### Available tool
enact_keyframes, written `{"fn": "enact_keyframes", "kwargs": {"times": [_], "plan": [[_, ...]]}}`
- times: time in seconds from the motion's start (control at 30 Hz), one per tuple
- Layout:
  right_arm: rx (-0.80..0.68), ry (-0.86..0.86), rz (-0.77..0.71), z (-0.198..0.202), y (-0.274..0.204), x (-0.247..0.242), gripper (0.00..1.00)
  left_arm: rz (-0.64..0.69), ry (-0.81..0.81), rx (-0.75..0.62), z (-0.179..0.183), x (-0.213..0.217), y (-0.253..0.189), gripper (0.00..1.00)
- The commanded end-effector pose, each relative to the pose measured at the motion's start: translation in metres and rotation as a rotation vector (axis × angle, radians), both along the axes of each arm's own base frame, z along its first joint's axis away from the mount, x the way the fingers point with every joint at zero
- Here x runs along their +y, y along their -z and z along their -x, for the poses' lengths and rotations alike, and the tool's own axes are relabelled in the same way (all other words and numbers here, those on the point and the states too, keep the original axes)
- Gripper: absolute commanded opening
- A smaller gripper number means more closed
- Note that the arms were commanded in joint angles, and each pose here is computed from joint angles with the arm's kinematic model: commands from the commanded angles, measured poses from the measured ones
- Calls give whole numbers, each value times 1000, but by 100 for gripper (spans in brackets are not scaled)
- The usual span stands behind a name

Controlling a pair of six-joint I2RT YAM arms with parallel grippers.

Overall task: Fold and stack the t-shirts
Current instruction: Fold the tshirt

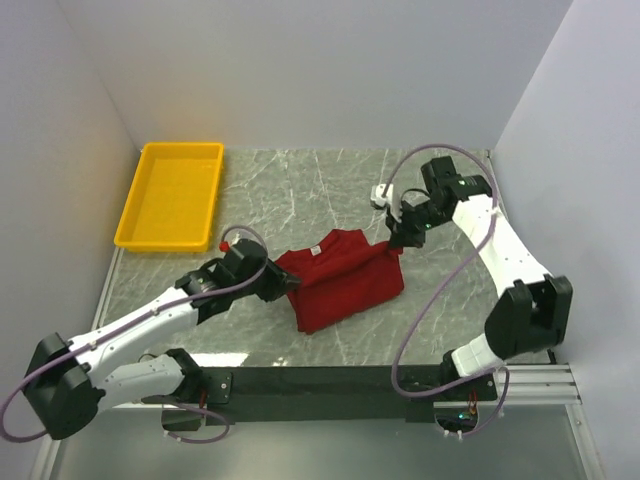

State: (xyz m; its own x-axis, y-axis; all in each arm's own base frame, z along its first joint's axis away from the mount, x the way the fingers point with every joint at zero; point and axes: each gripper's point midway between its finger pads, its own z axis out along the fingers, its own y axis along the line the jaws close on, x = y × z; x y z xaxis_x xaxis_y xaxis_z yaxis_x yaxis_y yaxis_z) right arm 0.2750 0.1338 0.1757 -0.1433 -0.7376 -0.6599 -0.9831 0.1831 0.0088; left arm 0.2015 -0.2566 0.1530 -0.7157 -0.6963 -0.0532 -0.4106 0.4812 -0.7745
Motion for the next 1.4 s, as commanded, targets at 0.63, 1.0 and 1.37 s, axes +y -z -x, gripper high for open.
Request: {"fn": "enact_keyframes", "kwargs": {"times": [0.63,1.0,1.37], "plan": [[21,89,-40,-90,34,51,0,-82,-5,16,-70,20,28,1],[43,187,-30,-110,42,59,9,-118,-82,51,-87,40,45,28],[-17,613,-115,-154,14,50,68,-250,-201,-59,-111,71,6,67]]}}
